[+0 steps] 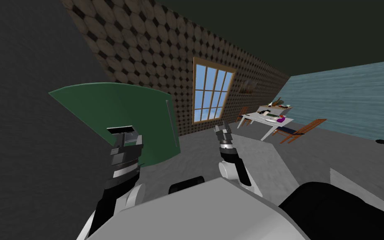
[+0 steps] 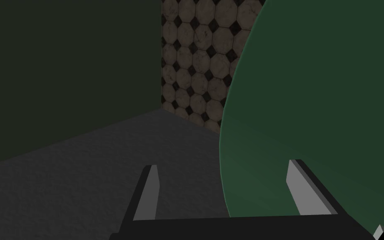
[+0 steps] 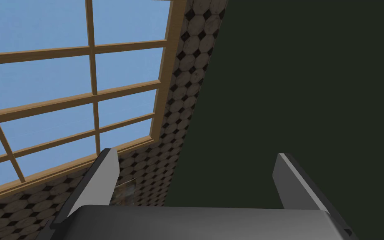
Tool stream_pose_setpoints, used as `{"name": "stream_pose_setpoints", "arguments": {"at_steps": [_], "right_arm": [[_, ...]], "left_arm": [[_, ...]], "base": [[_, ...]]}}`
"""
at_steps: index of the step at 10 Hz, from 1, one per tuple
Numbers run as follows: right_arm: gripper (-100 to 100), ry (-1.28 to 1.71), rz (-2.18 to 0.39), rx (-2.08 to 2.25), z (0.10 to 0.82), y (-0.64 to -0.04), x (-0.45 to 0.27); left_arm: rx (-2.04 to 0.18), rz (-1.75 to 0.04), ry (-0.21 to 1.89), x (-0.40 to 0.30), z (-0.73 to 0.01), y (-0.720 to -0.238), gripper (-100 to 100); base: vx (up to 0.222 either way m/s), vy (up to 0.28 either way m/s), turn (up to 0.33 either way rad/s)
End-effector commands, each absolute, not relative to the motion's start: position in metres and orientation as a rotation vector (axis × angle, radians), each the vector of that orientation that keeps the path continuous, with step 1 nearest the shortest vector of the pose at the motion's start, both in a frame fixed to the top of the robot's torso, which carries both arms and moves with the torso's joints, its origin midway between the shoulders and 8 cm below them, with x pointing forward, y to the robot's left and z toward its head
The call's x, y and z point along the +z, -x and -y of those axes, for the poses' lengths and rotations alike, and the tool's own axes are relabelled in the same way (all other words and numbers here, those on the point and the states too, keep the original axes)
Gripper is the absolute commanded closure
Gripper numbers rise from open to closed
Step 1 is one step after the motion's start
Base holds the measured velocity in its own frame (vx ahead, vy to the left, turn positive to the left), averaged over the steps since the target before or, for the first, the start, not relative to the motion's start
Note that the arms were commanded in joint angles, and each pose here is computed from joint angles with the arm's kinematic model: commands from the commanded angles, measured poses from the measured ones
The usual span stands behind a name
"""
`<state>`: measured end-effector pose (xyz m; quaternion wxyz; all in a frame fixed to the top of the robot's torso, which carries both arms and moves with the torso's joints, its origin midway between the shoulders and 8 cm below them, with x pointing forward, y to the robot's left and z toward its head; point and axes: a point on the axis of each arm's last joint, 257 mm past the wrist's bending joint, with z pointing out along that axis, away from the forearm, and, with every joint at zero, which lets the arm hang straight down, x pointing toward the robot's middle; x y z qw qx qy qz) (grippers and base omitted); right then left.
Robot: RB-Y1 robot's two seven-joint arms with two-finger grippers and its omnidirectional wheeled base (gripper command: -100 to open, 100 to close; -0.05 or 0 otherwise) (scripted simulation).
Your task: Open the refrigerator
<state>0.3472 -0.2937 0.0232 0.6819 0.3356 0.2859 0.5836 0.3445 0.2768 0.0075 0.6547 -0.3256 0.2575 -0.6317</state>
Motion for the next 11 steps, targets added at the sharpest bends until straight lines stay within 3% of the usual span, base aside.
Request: {"name": "stream_pose_setpoints", "arguments": {"at_steps": [1, 9, 10, 11], "right_arm": [[0, -0.753, -0.641, 1.309, 0.294, -0.347, 0.023], [0, -0.752, -0.641, 1.309, 0.294, -0.347, 0.023], [0, -0.752, -0.641, 1.309, 0.294, -0.347, 0.023], [0, -0.753, -0.641, 1.309, 0.294, -0.347, 0.023]], "left_arm": [[-1.433, -0.584, 0.738, 0.008, -0.277, -0.345, 0], [-1.433, -0.584, 0.738, 0.008, -0.277, -0.344, 0], [-1.449, -0.619, 0.724, 0.007, -0.272, -0.352, -100], [-1.464, -0.643, 0.717, 0.006, -0.269, -0.360, -100]], "base": [[0.000, 0.000, 0.000], [0.000, 0.000, 0.000], [0.009, -0.002, 0.044], [0.010, -0.006, 0.066]]}}
